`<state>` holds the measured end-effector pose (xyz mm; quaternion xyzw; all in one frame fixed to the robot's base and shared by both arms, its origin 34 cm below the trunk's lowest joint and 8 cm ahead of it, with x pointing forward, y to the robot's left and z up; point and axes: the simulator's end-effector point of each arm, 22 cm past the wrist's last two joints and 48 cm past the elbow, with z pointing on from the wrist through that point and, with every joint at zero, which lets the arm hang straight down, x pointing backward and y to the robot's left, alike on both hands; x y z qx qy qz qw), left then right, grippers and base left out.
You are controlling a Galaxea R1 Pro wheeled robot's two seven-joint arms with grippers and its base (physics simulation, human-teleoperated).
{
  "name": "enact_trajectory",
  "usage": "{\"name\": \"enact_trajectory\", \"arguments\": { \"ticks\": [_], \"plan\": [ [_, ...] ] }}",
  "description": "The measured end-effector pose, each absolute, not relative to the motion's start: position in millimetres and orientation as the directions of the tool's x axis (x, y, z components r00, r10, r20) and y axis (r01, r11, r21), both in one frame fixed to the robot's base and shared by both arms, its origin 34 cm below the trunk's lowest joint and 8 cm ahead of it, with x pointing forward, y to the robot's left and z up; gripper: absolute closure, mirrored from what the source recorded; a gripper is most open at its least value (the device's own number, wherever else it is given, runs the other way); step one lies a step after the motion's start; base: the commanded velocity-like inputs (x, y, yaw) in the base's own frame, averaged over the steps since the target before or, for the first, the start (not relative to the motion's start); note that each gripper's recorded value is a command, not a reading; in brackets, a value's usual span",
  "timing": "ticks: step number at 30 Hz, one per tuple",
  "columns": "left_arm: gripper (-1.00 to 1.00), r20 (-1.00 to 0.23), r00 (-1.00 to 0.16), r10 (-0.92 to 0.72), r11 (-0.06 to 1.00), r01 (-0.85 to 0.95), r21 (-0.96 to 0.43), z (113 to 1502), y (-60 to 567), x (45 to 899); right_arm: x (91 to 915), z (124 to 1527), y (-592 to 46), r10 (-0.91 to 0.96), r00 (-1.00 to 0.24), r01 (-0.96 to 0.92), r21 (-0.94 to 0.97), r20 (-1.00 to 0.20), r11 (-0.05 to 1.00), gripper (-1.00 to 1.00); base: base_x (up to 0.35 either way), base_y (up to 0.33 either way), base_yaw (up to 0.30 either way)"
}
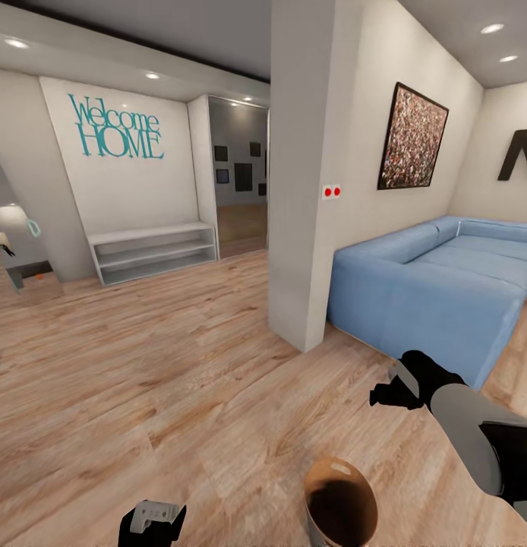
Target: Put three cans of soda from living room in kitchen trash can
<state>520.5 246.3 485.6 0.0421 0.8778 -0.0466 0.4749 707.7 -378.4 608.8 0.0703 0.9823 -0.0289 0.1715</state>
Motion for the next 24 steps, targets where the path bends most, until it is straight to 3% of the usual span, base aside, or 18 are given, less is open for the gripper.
{"name": "enact_trajectory", "arguments": {
  "ticks": [24],
  "plan": [
    [-1.0, -0.837, -0.546, 0.033, 0.992, 0.123, -0.041, 434, 245, 510, 697, 558, -379, 0.105, -0.935, 0.13, -0.053, -0.339, 0.99, -1.0, 0.0, 0.0, 0.0]
  ]
}}
